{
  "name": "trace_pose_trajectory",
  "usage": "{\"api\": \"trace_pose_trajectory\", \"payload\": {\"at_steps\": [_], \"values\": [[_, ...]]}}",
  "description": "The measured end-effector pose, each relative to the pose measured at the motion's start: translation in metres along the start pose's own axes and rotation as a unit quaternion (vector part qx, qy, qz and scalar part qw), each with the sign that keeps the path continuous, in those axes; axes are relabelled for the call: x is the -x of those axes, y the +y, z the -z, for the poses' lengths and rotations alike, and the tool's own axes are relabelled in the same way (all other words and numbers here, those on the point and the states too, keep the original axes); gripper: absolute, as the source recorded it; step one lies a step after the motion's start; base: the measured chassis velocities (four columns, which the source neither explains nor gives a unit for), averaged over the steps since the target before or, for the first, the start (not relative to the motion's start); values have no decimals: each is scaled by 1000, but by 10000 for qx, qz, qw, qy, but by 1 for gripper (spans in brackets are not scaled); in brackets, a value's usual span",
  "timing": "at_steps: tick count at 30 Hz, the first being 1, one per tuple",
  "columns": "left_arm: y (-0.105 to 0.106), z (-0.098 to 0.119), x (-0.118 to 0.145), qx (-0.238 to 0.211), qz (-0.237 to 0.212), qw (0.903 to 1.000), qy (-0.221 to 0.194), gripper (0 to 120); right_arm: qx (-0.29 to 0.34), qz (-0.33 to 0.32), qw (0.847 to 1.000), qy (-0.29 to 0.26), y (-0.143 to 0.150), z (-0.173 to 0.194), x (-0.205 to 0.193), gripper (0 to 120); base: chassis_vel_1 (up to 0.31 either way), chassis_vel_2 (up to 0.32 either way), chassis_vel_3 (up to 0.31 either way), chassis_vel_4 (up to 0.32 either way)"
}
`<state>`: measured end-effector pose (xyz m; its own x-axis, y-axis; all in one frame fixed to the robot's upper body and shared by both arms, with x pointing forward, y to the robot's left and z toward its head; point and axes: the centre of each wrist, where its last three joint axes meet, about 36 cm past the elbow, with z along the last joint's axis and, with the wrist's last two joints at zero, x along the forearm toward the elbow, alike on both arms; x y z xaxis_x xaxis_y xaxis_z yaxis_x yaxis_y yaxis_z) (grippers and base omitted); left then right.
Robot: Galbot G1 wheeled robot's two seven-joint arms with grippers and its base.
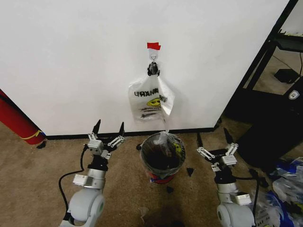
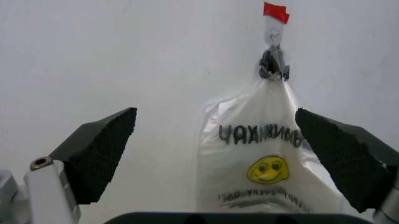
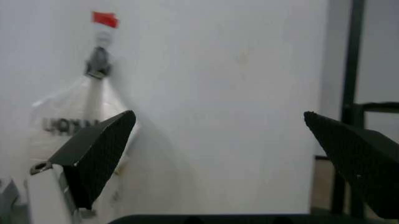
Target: Pick up the garbage bag from the wall and place it over the trash bin.
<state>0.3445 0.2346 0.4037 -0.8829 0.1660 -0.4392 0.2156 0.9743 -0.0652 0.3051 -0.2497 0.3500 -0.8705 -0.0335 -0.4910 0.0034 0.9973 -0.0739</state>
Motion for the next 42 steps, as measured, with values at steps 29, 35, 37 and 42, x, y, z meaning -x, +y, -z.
{"api": "trace_pose_trajectory", "payload": {"at_steps": [29,35,37,42], "values": [[-8,16,-14,-114,-4,9998,158,100,211,-409,9989,124,9,15,-31,100,0,0,0,0],[-10,20,-16,-141,-7,9998,141,100,255,-422,9987,152,12,17,-36,100,0,0,0,0],[-10,20,-16,-136,-13,9998,141,100,258,-419,9987,148,13,18,-36,100,0,0,0,0],[-9,23,-18,-117,30,9998,148,100,265,-418,9986,158,12,19,-39,100,0,0,0,0]]}}
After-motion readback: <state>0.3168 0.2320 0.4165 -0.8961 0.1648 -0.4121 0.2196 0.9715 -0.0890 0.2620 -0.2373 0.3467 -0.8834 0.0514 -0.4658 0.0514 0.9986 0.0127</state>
